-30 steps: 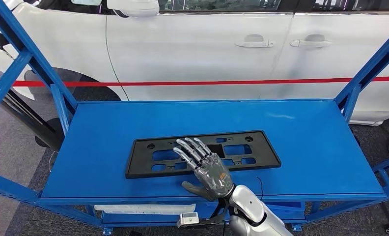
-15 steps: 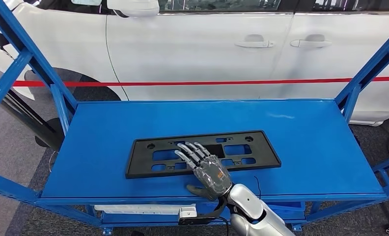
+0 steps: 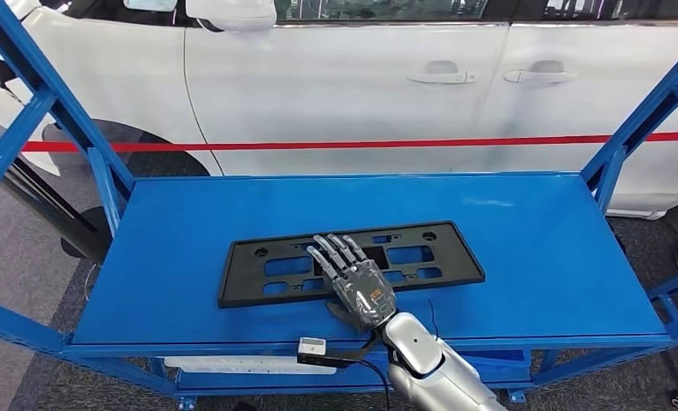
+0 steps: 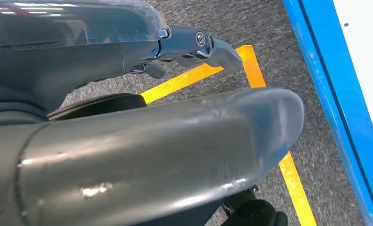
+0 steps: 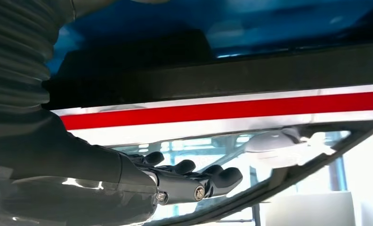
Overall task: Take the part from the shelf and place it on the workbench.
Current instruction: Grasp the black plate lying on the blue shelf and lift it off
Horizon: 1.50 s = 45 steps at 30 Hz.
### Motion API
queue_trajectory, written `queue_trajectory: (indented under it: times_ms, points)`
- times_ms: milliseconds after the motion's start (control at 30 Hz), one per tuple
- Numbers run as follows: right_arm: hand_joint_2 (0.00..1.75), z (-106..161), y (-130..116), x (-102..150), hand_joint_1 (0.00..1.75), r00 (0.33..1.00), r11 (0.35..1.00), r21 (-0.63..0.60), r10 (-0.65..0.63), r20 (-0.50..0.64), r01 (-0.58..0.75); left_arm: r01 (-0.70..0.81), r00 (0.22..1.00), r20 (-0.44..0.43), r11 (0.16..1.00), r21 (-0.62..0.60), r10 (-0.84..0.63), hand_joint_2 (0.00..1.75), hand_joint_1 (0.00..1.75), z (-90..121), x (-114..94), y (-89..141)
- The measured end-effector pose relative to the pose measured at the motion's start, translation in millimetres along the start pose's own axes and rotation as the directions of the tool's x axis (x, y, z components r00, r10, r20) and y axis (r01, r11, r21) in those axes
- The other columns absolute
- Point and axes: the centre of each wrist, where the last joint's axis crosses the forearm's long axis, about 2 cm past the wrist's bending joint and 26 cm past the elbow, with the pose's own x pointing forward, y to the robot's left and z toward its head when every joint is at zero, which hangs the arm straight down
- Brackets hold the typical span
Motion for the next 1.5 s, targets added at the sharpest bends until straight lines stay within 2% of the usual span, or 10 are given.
queue_trajectory:
  times_ms: [267, 433, 467, 567, 600, 800, 967, 1300, 1500]
  points:
    - [1.75, -23, 12, -8, 0.0, 0.981, 0.995, 0.051, 0.092, -0.169, -0.084, 0.027, 1.0, -0.001, 0.999, -0.021, -0.027, 0.0, 0.0, -2, 4, -1]
    - [1.75, -31, 15, -16, 0.0, 0.967, 0.993, 0.092, 0.09, -0.237, -0.07, 0.03, 1.0, 0.003, 0.999, -0.023, -0.03, 0.0, 0.0, -2, 4, -1]
    - [1.75, -31, 15, -17, 0.36, 0.965, 0.993, 0.097, 0.087, -0.246, -0.065, 0.03, 1.0, 0.004, 0.999, -0.023, -0.03, 0.0, 0.0, -2, 4, -1]
    - [1.75, -32, 16, -18, 1.67, 0.961, 0.992, 0.116, 0.082, -0.264, -0.053, 0.027, 1.0, 0.005, 0.999, -0.021, -0.027, 0.0, 0.0, -2, 4, -1]
    - [1.75, -32, 17, -18, 1.75, 0.96, 0.991, 0.123, 0.078, -0.27, -0.046, 0.026, 1.0, 0.005, 0.999, -0.02, -0.026, 0.0, 0.0, -2, 4, -1]
    - [1.75, -29, 20, -22, 1.75, 0.953, 0.99, 0.141, 0.023, -0.303, 0.021, 0.024, 1.0, 0.009, 1.0, -0.018, -0.024, 0.0, 0.0, -1, 3, -1]
    - [1.75, -26, 19, -20, 1.75, 0.953, 0.994, 0.103, 0.0, -0.304, 0.033, 0.02, 1.0, 0.013, 1.0, -0.017, -0.02, 0.0, 0.0, -1, 2, -2]
    - [1.75, -15, 10, -16, 1.75, 0.961, 0.999, -0.023, -0.042, -0.275, 0.037, 0.013, 1.0, 0.018, 1.0, -0.014, -0.013, 0.0, 0.0, -1, 3, -2]
    - [1.75, -23, -16, -23, 1.75, 0.949, 0.976, -0.182, -0.166, -0.266, 0.12, -0.004, 0.999, 0.032, 1.0, -0.007, 0.004, 0.0, 0.0, -1, 3, -2]
